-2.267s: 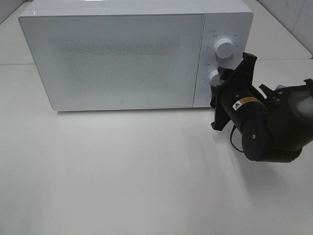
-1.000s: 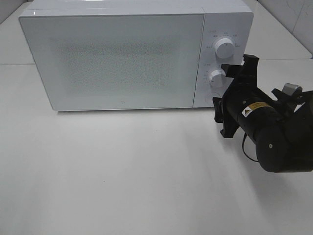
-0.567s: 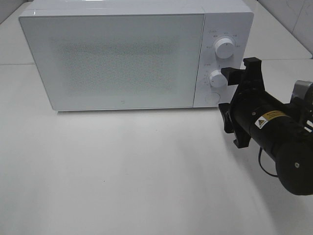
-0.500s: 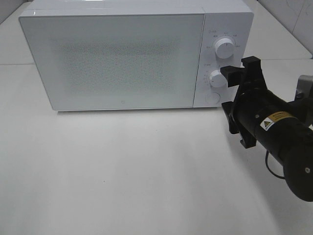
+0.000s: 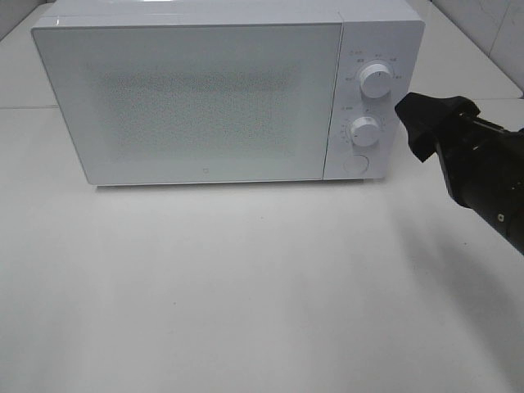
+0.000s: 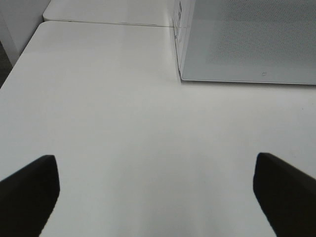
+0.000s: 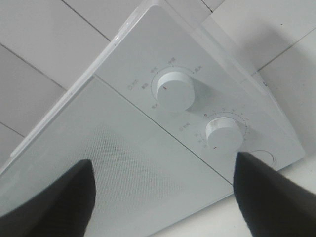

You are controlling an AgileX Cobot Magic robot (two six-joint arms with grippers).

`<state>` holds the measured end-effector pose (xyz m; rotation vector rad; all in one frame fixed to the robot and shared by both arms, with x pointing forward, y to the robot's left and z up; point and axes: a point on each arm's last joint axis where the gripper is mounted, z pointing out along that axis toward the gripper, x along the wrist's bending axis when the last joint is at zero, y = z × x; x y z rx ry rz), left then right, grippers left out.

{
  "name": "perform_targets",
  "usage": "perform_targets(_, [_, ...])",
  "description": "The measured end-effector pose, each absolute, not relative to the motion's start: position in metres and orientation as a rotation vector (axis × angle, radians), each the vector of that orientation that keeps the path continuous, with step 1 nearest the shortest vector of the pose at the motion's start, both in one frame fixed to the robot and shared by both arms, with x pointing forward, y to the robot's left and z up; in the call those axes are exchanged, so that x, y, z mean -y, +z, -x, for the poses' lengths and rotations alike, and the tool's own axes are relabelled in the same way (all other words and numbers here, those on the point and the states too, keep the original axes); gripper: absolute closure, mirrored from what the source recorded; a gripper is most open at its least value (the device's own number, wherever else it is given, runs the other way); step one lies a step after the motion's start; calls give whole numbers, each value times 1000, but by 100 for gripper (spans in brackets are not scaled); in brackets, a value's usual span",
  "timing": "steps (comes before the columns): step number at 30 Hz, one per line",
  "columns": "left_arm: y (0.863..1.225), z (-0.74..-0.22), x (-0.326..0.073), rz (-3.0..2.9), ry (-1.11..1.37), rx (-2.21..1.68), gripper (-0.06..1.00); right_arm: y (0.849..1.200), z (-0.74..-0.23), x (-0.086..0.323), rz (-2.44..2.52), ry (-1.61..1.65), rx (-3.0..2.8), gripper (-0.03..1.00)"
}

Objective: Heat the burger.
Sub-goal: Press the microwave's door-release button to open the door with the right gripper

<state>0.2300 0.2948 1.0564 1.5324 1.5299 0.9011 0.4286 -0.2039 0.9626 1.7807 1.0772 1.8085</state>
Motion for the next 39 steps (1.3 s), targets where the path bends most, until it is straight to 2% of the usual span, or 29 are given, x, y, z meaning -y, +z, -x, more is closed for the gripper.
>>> perform_targets(6, [1056,-230,-295,-1532,901,-1530,-4,969,-420,203,-1643,1571,-1400,20])
perform_targets(16, [1056,-230,-295,-1532,901,-1530,-4,1016,-414,174,-1196,1241,-2115,20])
perform_targets(23, [1056,-230,-295,-1533,902,-1530,-4,1022,-413,172,-1100,1101,-2296,20])
perform_targets(32, [1056,-230,-295,-1533,902,-1530,-4,1007,-420,216,-1522,785,-2260,20])
perform_targets(39, [1056,-230,-295,-1533,902,-1530,-4,1002,-426,267,-1819,595,-2095,20])
